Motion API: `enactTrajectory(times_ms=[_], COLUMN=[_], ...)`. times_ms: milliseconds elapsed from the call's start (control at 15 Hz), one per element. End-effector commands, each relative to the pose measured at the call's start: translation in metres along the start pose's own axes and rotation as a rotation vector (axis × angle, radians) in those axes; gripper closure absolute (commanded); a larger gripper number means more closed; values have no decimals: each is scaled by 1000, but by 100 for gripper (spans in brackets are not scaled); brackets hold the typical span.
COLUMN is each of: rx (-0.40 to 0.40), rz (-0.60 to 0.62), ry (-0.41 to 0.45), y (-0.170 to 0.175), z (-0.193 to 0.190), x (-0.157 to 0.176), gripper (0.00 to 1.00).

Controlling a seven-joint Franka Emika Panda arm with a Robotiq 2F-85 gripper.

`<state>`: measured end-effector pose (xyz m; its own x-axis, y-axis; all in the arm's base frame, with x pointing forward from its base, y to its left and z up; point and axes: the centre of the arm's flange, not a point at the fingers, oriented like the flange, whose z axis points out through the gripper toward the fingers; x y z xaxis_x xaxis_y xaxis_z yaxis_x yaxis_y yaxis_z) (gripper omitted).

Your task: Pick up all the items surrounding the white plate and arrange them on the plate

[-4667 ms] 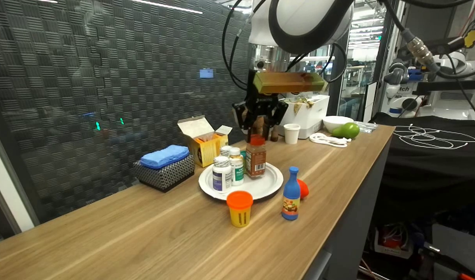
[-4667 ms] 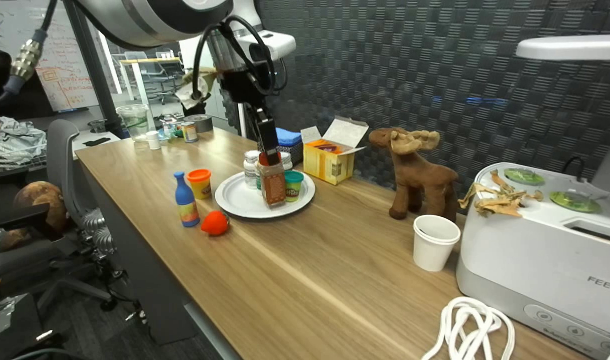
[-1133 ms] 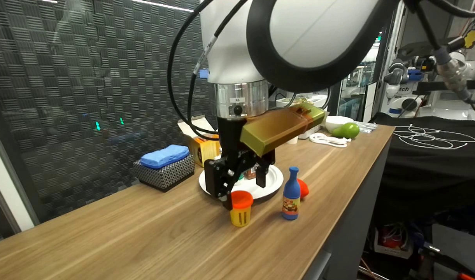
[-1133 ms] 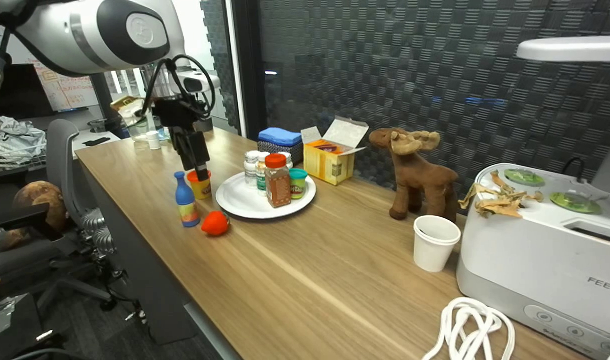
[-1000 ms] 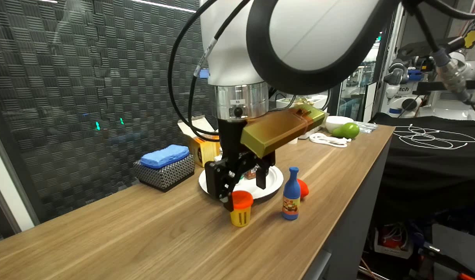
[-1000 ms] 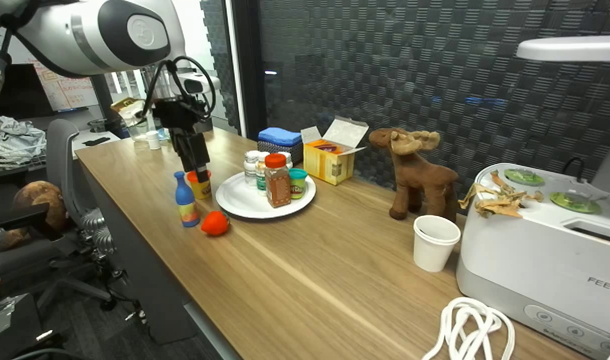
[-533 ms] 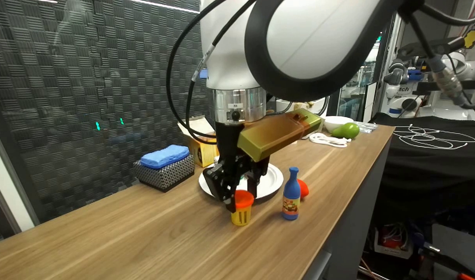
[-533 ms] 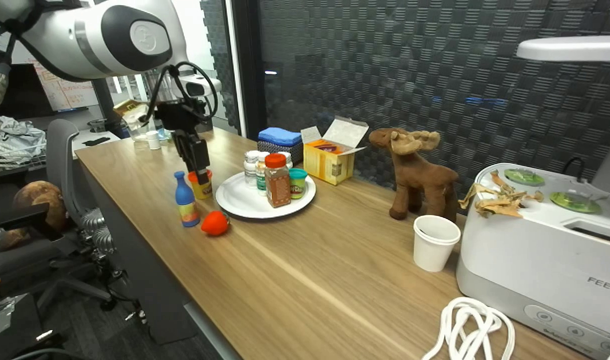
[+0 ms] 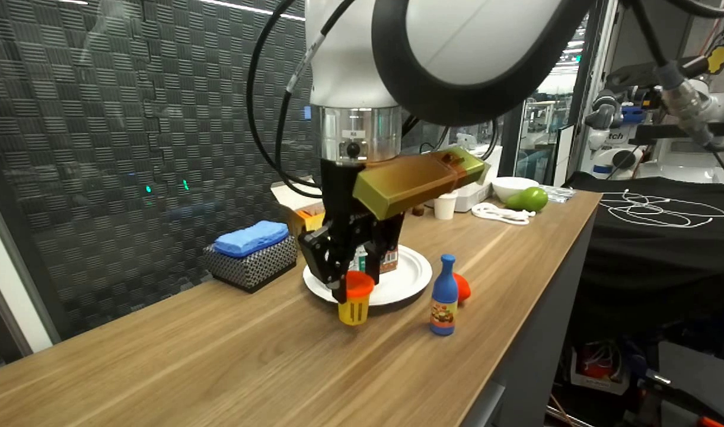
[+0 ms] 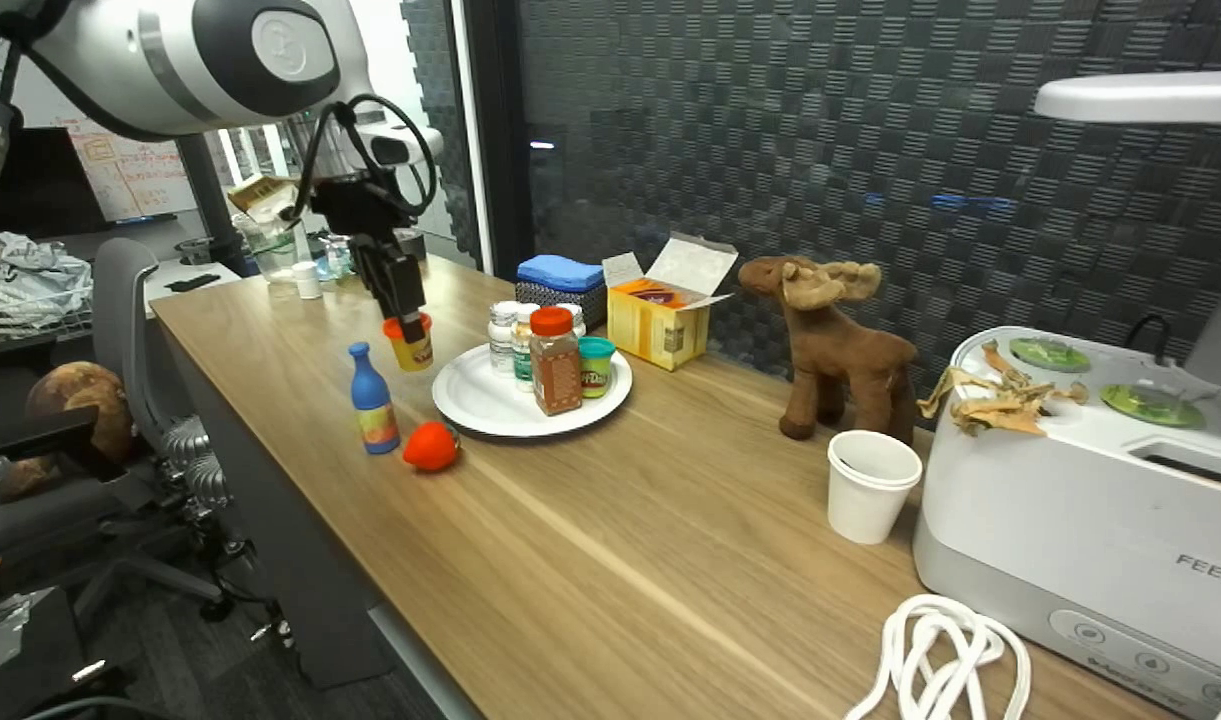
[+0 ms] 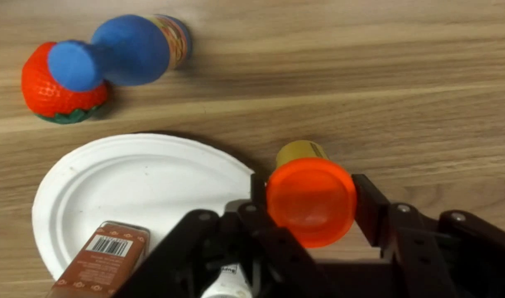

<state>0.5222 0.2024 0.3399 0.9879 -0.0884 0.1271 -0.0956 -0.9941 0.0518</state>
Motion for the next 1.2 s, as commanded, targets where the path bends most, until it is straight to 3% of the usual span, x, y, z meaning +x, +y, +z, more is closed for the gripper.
enactTrajectory(times_ms=[0,600,1133], rx=[-12,-104,-120], rz=[23,45,65], ry=[58,74,66], y=[11,36,43], z=[-31,-6,9], x=[4,18,27], gripper=[71,71,71])
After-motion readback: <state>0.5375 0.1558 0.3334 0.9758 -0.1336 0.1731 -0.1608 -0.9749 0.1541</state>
